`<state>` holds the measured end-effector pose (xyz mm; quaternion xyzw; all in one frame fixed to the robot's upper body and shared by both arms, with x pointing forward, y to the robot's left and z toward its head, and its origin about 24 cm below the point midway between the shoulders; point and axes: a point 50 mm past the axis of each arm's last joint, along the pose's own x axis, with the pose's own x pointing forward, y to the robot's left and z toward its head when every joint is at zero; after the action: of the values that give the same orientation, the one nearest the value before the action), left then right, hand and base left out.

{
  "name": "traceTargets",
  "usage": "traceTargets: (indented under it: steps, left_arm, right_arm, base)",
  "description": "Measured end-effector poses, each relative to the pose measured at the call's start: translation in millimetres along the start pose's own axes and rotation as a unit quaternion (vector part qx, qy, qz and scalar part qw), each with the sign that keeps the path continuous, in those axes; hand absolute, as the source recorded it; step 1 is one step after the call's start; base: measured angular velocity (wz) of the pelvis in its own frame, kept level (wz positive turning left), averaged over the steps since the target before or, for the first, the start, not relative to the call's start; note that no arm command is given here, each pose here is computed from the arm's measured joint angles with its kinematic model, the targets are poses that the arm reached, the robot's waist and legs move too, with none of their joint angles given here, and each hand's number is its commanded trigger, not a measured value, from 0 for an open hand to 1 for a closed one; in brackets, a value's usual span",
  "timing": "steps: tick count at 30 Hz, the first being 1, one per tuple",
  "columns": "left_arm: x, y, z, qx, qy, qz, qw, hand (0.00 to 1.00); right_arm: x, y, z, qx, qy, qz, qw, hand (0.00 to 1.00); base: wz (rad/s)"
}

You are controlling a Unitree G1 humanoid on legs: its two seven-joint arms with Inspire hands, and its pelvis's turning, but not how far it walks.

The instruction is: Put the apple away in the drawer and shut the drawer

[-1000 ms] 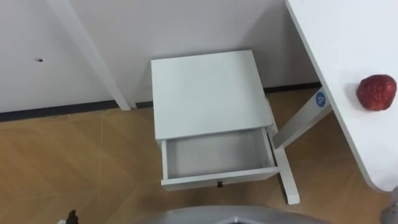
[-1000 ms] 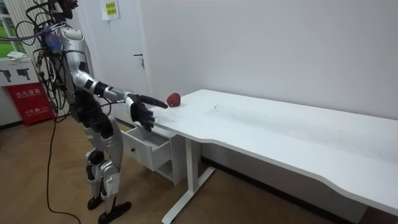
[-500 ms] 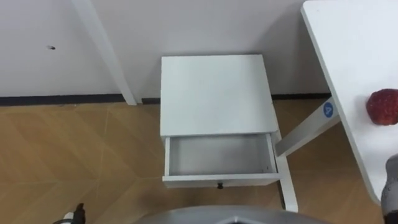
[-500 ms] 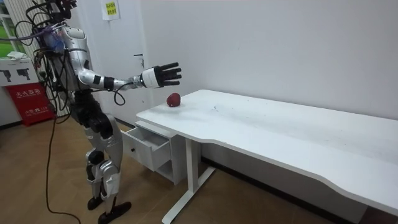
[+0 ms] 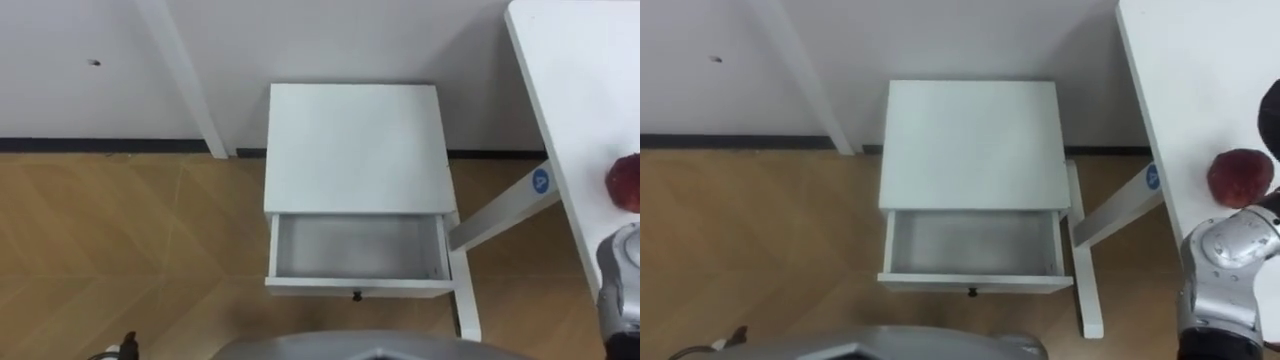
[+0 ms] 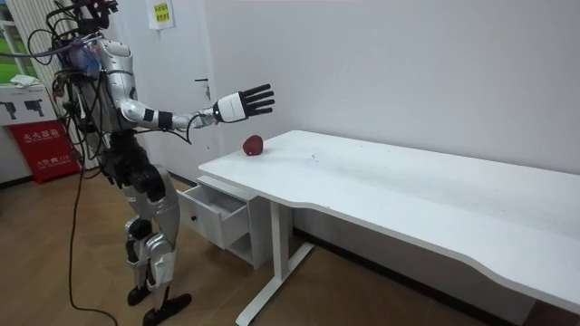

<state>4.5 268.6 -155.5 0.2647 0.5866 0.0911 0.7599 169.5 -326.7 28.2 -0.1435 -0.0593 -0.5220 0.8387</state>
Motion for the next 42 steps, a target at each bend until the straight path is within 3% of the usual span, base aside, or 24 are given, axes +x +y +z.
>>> traceTargets:
  steps: [18, 38, 39, 40, 41, 42]
  left_arm:
    - [1.1, 2.0, 5.0, 0.001, -0.005, 0.002, 1.0, 0.0]
    - [0.5, 1.1, 3.1, 0.002, 0.0, 0.002, 1.0, 0.0]
    - [0.5, 1.1, 3.1, 0.002, 0.0, 0.002, 1.0, 0.0]
    - [0.5, 1.1, 3.1, 0.002, 0.0, 0.002, 1.0, 0.0]
    - [0.5, 1.1, 3.3, 0.002, 0.0, 0.002, 1.0, 0.0]
    - [0.7, 1.2, 3.8, 0.002, -0.001, 0.002, 1.0, 0.0]
  right_arm:
    - [-30.3, 15.8, -27.4, -0.06, 0.059, 0.144, 0.986, 0.0]
    - [-36.4, 9.4, -43.2, -0.111, 0.065, 0.165, 0.978, 0.0]
    - [-36.7, 8.6, -44.9, -0.113, 0.066, 0.164, 0.978, 0.17]
    - [-36.7, 8.4, -45.1, -0.114, 0.067, 0.164, 0.978, 0.69]
    - [-37.3, 7.6, -47.0, -0.117, 0.071, 0.165, 0.977, 0.99]
    - [-39.9, 5.8, -52.4, -0.127, 0.083, 0.166, 0.974, 1.0]
  base:
    - [0.0]
    - [0.0]
    - [0.0]
    - [0.0]
    - [0.0]
    - [0.0]
